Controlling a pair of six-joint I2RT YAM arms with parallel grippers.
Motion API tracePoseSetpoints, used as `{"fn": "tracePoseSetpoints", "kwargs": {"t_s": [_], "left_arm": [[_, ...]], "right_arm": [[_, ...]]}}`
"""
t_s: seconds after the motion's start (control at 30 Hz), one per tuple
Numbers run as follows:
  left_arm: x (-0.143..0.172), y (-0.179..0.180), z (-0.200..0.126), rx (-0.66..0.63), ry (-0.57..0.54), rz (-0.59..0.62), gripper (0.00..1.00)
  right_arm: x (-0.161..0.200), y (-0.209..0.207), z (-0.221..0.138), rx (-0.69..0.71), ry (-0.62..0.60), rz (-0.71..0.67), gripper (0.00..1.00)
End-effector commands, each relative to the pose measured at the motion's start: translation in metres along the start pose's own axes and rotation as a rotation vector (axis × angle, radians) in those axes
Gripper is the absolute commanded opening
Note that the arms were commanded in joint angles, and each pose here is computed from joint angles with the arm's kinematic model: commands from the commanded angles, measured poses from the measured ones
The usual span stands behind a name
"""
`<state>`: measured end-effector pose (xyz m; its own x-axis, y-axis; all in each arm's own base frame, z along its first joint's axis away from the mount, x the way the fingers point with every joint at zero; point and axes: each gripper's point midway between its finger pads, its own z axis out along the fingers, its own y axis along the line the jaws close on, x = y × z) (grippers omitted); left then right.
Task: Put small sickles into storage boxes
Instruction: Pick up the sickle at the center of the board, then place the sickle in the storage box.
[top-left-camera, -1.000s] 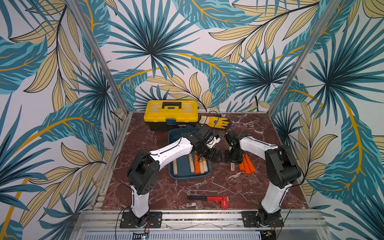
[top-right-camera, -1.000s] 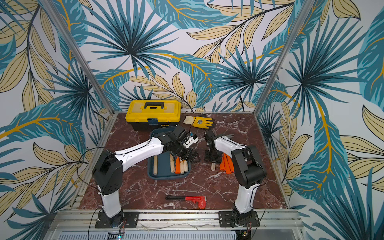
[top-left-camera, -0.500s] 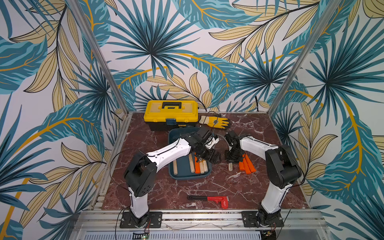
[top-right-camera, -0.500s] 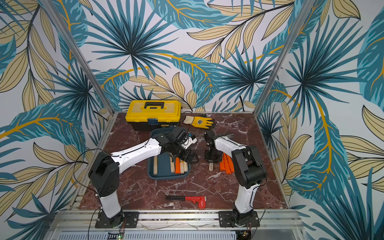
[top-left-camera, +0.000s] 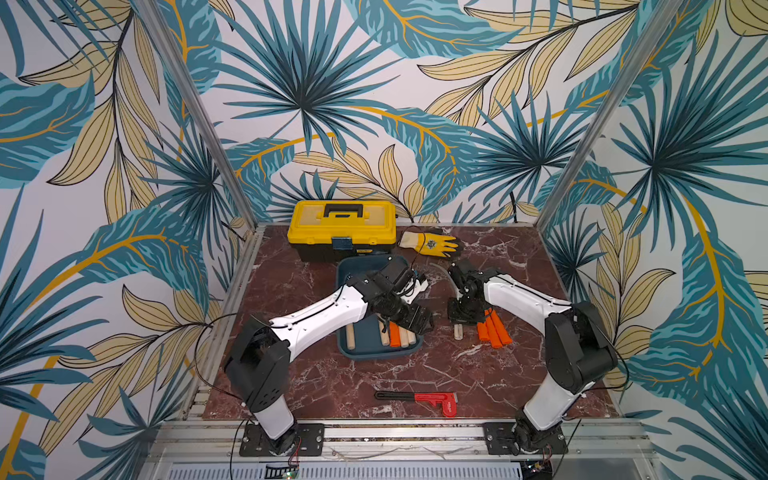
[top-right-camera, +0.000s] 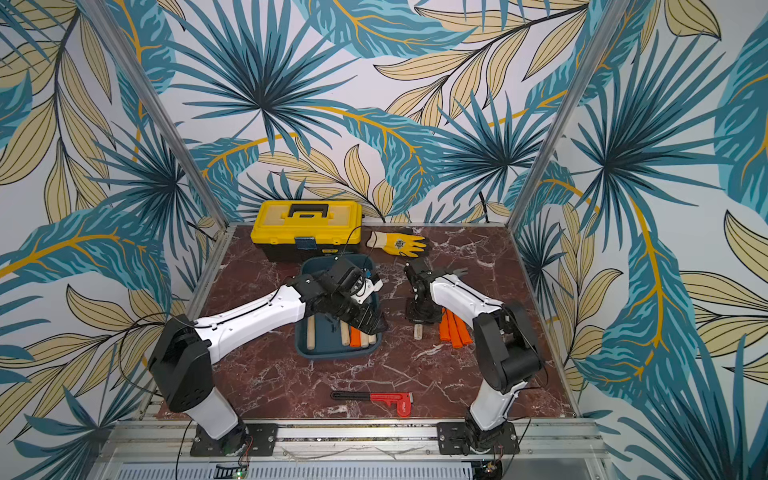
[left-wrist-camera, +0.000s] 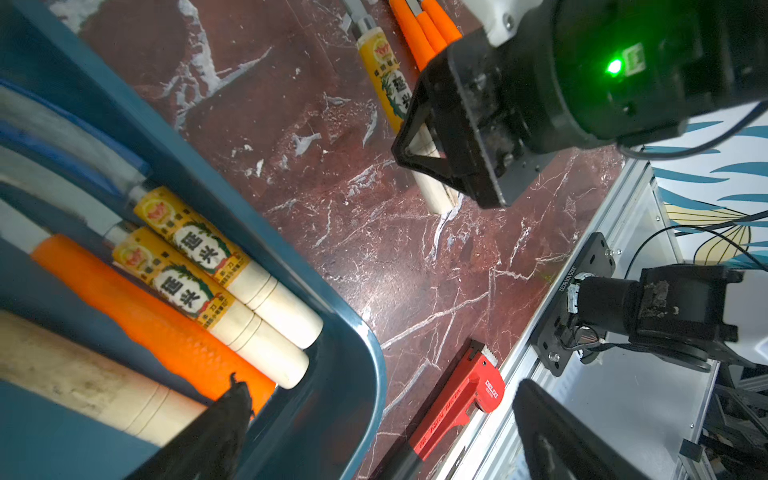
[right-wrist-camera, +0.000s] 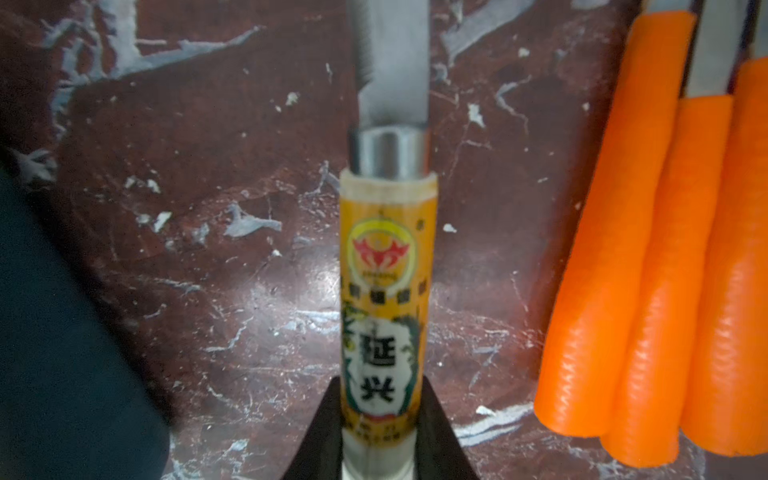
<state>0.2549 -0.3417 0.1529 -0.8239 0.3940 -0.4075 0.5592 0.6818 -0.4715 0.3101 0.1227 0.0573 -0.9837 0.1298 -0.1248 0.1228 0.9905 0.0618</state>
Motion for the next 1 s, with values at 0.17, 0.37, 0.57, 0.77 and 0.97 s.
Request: {"fn": "tracePoseSetpoints", "kwargs": {"t_s": [0.17, 0.37, 0.57, 0.77, 0.97], "left_arm": [[0.009, -0.008, -0.017, -0.009, -0.071, -0.008, 0.99], [0.022, -0.009, -0.033, -0.022, -0.103, -0.022, 0.99], [0.037, -0.007, -0.057, -0.032, -0.153, -0.042, 0.99], [0.053, -0.005, -0.079, -0.043, -0.186, -0.069, 0.99], [0.070, 0.001, -0.099, -0.071, -0.221, -0.079, 0.99]], "right_arm": [[0.013, 0.011, -0.030, -0.007, -0.038, -0.011, 0.00], [0.018, 0.030, -0.050, -0.032, -0.078, -0.036, 0.00], [0.024, 0.052, -0.065, -0.046, -0.110, -0.067, 0.00], [0.031, 0.071, -0.075, -0.067, -0.130, -0.085, 0.00], [0.038, 0.085, -0.081, -0.077, -0.145, -0.104, 0.00]]}}
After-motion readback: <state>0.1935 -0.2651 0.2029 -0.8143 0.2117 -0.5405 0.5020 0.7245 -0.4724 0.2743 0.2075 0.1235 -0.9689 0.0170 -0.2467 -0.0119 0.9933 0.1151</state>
